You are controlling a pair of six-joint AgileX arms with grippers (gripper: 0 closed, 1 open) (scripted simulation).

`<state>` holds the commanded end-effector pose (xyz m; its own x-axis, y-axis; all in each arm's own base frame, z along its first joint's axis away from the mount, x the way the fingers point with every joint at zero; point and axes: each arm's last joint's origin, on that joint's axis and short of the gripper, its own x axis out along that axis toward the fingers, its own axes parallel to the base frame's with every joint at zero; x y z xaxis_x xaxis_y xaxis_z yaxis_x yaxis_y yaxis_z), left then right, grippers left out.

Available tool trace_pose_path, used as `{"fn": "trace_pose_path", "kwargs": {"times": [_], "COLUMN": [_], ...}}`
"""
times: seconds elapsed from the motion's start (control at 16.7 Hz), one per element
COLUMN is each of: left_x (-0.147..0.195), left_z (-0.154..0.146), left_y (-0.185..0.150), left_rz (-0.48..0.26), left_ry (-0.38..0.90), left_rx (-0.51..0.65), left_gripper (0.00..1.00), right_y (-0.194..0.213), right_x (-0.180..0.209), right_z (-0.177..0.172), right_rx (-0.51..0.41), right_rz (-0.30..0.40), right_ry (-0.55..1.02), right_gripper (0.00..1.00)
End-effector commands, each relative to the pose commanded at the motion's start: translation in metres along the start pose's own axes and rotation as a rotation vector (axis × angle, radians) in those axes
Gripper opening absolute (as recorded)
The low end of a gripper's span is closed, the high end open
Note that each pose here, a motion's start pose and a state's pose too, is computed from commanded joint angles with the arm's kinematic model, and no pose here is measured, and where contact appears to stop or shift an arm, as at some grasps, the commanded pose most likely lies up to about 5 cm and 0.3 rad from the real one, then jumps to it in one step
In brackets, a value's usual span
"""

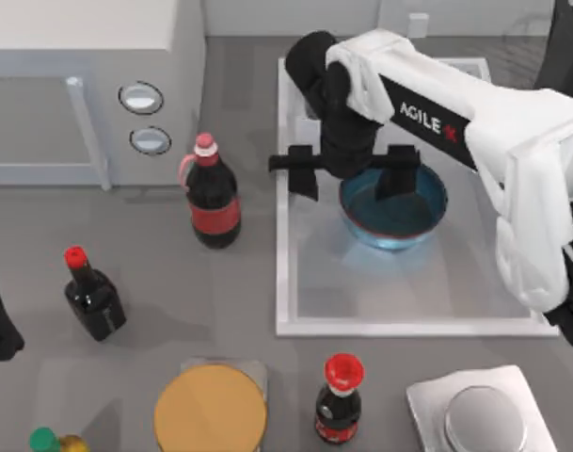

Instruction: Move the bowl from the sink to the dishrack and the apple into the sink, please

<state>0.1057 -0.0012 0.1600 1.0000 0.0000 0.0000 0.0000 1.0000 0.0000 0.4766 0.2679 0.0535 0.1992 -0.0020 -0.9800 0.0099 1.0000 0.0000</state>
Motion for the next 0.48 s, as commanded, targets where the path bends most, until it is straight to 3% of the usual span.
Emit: {"fn": "trace_pose_path", "kwargs": {"times": [0.3,0.48], "left_x": [0.0,0.0], "left_z": [0.0,0.0], "left_y": [0.0,0.0], "left_rz": [0.0,0.0], "left_ry": [0.0,0.0], "left_rx": [0.0,0.0], "left_gripper": [1.0,1.0], "right_y": [-0.0003,-0.0003], "right_x": [0.0069,0.0069], "right_z": [-0.0006,-0.0006], "right_rx": [0.0,0.0], "right_rz": [0.0,0.0], "right_ry": [0.001,0.001], "right_gripper": [1.0,0.77]}}
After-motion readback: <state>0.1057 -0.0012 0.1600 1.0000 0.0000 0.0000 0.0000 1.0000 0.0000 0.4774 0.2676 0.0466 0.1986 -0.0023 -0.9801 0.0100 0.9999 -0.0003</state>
